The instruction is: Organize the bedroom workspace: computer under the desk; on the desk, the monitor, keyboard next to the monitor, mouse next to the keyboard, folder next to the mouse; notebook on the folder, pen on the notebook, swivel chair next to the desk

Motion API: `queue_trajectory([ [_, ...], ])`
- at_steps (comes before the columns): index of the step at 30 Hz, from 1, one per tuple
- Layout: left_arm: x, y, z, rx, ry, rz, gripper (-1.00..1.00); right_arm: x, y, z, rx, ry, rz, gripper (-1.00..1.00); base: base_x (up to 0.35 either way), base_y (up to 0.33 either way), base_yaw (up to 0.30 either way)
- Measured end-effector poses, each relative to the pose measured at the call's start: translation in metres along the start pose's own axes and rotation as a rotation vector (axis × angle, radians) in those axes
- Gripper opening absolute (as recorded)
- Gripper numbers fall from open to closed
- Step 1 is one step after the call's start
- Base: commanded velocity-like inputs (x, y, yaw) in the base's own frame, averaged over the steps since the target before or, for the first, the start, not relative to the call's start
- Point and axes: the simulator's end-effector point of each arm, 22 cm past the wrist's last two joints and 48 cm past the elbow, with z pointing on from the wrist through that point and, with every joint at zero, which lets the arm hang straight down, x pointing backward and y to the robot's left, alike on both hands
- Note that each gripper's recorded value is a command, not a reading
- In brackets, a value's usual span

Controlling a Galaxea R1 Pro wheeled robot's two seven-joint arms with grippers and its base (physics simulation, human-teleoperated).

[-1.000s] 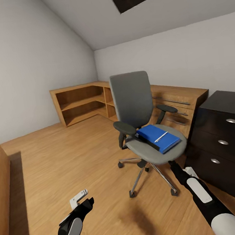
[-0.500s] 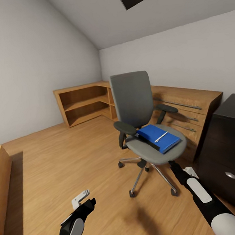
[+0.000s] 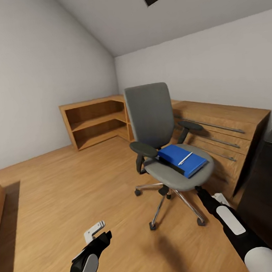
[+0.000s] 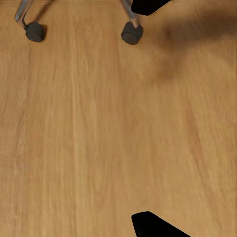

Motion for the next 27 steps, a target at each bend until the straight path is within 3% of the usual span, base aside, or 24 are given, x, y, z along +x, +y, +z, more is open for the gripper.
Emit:
queue_trajectory([
  [22, 0.0006, -0.0008, 0.0000, 0.002, 0.001, 0.001, 1.00, 0.0002, -0.0011, -0.0001, 0.004, 0.000, 0.000, 1.00, 0.312, 0.000, 0.000],
  [27, 0.0012, -0.0006, 0.0005, 0.001, 0.002, 0.001, 1.00, 0.0009, -0.0003, 0.0005, 0.000, 0.001, -0.002, 1.00, 0.077, 0.000, 0.000],
])
